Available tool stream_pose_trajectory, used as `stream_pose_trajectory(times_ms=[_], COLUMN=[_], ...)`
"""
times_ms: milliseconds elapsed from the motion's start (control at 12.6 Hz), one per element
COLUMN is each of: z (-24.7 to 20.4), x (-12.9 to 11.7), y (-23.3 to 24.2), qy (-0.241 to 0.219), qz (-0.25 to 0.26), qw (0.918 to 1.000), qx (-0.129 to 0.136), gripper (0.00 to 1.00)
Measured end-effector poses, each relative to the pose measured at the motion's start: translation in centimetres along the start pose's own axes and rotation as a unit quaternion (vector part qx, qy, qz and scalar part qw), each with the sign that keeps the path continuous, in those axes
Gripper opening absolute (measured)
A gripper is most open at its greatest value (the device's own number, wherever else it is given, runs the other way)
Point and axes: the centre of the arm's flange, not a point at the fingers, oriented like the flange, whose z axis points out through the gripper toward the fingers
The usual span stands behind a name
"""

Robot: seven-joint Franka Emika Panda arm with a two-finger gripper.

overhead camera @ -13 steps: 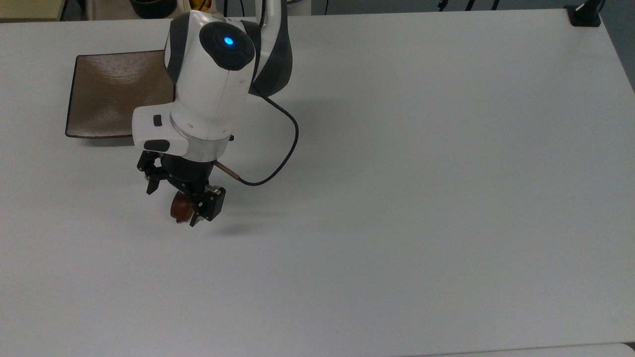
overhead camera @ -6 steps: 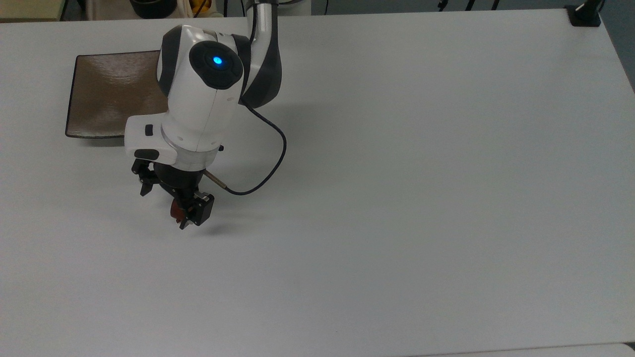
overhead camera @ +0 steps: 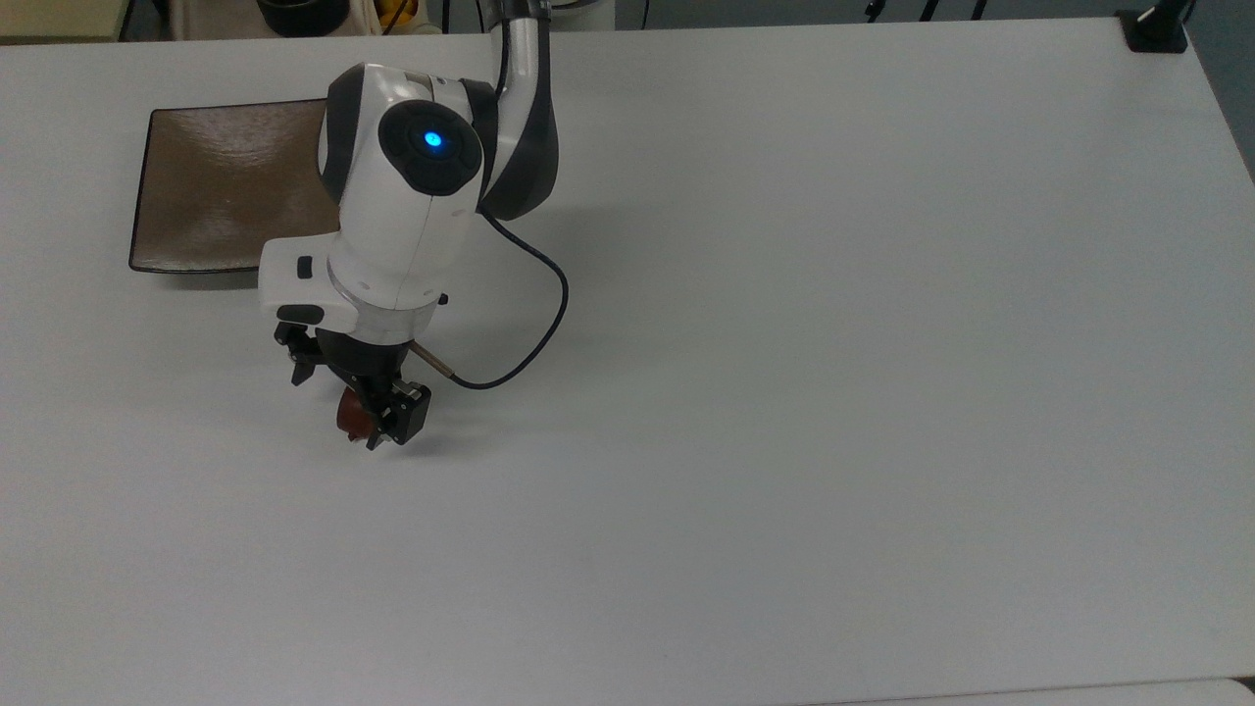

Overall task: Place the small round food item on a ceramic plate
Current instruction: 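Lower the gripper onto the red food item and close on it, then lift the red food item and carry it over the brown plate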

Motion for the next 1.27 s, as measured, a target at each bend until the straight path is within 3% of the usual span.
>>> stream_pose_trajectory(times_ms=[876, 1194, 1274], z=[2.0, 1.8, 1.5], x=[-1.8, -1.8, -1.6], y=[0.1, 0.0, 0.1], qy=[-0.037, -0.041, -0.040], qz=[0.015, 0.007, 0.006], qw=[0.9991, 0.9987, 0.9986], qx=[0.016, 0.031, 0.033], gripper=[0.96, 0.33, 0.26])
